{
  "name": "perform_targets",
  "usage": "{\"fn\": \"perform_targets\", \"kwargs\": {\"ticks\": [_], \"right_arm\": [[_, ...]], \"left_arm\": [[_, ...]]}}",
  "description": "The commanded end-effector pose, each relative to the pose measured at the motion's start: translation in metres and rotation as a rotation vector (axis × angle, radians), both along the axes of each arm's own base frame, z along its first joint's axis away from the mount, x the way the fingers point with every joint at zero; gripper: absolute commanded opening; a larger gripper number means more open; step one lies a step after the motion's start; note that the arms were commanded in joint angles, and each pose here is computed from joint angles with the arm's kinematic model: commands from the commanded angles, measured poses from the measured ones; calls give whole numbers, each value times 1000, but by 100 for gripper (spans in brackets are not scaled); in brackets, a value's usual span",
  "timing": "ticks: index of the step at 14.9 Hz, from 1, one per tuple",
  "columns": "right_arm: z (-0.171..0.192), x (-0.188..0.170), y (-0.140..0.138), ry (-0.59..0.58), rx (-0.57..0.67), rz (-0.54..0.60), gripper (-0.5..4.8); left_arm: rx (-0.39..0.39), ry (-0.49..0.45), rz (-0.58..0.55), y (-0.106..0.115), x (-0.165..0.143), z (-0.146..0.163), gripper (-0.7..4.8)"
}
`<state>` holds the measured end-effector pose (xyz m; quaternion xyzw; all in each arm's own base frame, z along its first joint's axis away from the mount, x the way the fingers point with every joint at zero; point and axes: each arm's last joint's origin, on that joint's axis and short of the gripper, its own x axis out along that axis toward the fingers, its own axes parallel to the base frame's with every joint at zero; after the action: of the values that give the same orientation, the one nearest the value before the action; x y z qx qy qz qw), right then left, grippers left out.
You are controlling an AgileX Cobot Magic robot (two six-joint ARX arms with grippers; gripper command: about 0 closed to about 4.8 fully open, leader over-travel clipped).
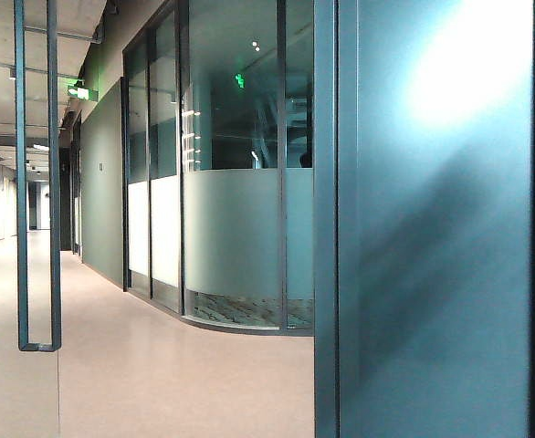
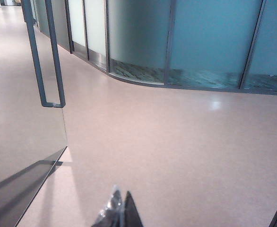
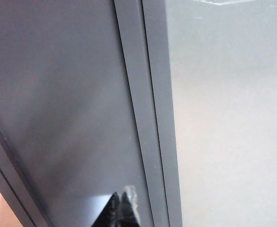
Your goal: Raise the arm to find the leftmost switch on the wall and turn on the lights.
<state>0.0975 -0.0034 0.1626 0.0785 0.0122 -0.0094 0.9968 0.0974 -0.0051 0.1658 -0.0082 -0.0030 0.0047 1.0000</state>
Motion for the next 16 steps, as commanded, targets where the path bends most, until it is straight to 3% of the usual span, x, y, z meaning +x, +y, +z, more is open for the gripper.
{"fn": "perform_targets", "kwargs": {"ticks": [1, 5, 7, 9, 11, 12, 16], "right_arm": [[1, 0, 0, -12, 0, 0, -1], [1, 0, 0, -13, 0, 0, -1], [4, 0, 0, -46, -1, -1, -1], [19, -2, 0, -196, -7, 0, -1], [42, -8, 0, -413, -16, -1, -1], [54, -12, 0, -465, -18, -6, -1], [122, -33, 1, -621, -43, -14, -1]], "left_arm": [[0, -15, -3, 0, 0, 2, -5], [-1, -17, -3, 0, 0, 2, -5], [-56, -54, -5, 0, 0, 6, -5], [-162, -199, -19, 0, -2, 20, -5], [-269, -415, -55, 0, -9, 40, -5], [-279, -501, -71, 1, -14, 52, -5], [-256, -600, -88, 2, -35, 116, -5]]}}
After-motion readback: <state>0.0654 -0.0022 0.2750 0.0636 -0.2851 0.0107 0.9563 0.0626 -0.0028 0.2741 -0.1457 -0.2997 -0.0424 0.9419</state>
